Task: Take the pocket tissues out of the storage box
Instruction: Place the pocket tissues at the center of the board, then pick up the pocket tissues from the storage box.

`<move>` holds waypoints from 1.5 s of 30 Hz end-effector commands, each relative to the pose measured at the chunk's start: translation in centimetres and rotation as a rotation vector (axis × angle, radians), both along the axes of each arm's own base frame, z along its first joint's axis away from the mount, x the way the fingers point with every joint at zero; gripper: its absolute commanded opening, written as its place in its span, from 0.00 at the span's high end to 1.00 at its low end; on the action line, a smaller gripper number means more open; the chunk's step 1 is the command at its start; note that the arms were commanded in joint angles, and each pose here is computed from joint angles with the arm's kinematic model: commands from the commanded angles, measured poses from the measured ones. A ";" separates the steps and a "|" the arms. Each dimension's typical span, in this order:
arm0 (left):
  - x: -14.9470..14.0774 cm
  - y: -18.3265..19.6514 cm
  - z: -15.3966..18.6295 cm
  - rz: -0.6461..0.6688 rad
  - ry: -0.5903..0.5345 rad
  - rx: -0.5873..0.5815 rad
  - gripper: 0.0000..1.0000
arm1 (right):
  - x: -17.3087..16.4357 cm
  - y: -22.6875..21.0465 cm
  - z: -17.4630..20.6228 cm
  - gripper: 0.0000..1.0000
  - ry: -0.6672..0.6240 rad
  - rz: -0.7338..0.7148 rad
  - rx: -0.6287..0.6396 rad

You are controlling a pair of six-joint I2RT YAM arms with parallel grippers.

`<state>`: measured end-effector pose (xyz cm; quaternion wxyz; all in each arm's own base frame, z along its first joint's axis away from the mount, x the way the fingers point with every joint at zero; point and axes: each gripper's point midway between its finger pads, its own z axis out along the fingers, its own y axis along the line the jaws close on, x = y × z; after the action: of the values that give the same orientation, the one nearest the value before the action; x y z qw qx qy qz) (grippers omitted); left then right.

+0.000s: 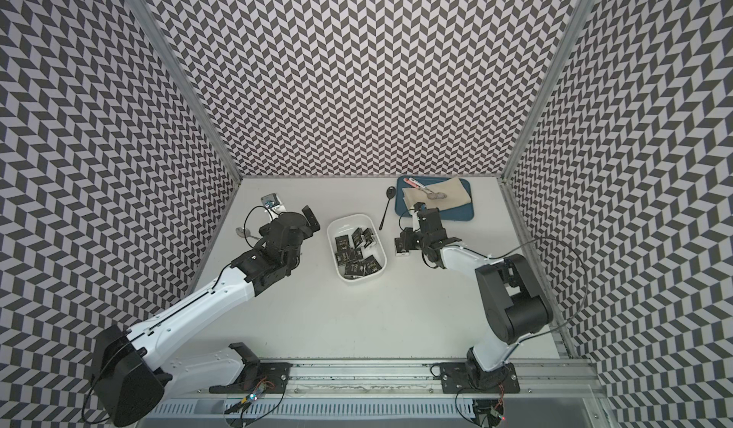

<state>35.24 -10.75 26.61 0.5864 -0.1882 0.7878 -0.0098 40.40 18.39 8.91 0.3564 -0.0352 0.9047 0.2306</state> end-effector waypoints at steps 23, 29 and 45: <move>-0.7 0.2 1.3 0.012 -0.043 0.000 0.01 | -1.0 1.0 -4.6 0.69 0.076 0.037 0.072; -0.7 0.2 1.8 0.009 -0.052 -0.006 0.01 | 0.4 1.6 4.1 0.62 -0.079 0.047 0.110; -0.8 0.5 1.8 0.012 -0.028 0.035 0.01 | -0.6 14.0 5.4 0.53 -0.169 0.253 -0.170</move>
<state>34.72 -10.74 27.21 0.5932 -0.1805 0.7846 -0.0024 39.17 32.45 16.27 0.3999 -0.1979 0.8597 0.2488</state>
